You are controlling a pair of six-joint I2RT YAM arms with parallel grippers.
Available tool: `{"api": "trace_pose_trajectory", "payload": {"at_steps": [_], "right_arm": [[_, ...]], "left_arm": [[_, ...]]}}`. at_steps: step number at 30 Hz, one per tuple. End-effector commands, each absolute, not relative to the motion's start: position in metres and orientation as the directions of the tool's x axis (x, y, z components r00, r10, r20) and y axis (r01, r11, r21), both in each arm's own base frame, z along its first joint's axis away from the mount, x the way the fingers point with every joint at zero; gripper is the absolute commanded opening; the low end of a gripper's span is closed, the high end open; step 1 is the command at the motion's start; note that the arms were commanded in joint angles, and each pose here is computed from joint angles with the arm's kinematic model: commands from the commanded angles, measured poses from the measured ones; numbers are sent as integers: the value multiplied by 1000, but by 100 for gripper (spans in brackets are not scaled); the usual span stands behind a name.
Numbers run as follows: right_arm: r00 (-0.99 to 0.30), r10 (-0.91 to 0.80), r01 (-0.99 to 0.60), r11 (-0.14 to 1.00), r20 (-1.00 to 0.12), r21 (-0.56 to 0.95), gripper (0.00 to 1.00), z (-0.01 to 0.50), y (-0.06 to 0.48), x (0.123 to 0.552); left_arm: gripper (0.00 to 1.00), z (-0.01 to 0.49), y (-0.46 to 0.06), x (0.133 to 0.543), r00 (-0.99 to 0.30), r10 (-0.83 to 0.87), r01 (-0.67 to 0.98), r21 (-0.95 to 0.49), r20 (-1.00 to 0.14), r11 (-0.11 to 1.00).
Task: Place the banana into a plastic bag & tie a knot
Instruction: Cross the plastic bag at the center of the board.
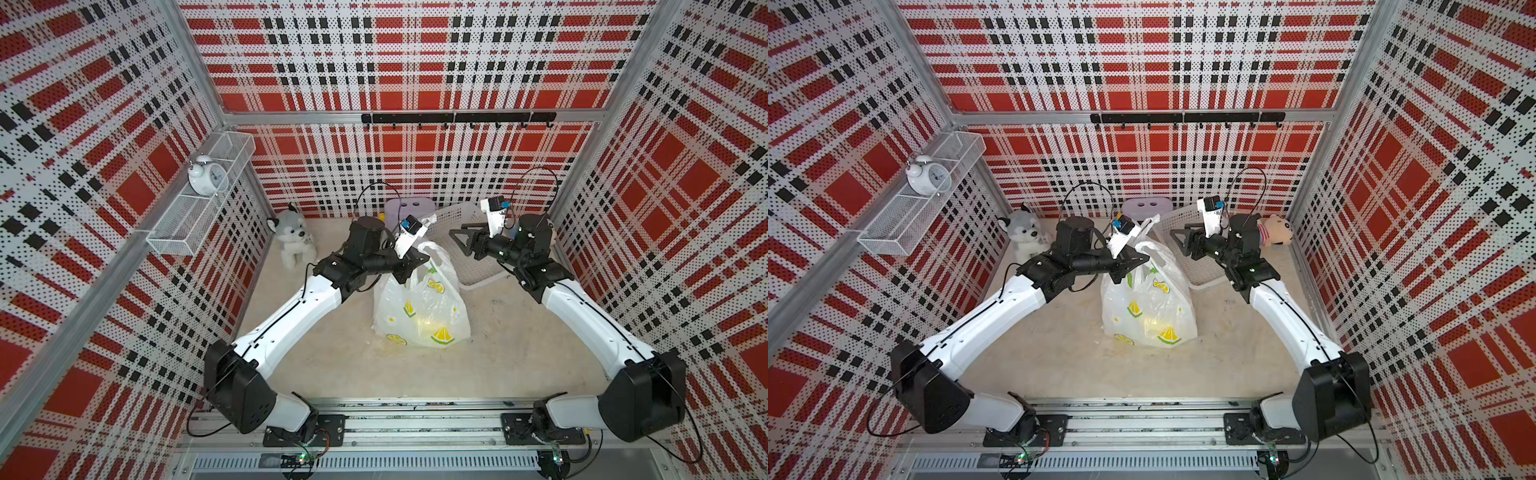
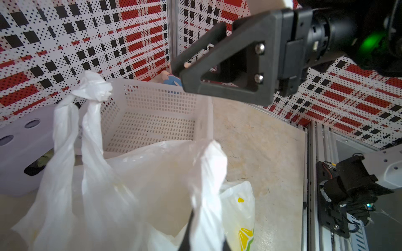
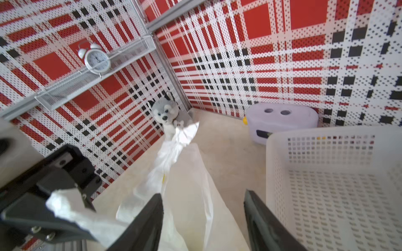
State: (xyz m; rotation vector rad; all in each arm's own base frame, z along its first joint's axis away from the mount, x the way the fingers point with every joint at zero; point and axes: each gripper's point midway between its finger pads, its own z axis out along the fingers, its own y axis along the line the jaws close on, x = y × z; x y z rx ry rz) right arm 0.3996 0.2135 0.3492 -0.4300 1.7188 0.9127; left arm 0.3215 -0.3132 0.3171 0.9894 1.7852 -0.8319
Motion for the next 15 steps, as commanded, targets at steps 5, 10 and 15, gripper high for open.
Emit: {"api": "trace_pose_trajectory", "payload": {"at_steps": [5,10,15], "right_arm": [[-399,227,-776,433,-888,459,70,372,246,425],[-458,239,-782,350,-856,516,77,365,261,439],[-487,239,-799,267,-840,539,77,363,278,445]], "left_arm": [[0,332,-317,313,-236,241,896,-115,-942,430],[0,334,-318,312,-232,237,897,-113,-944,428],[0,333,-318,312,-235,239,896,-114,-942,430]]}}
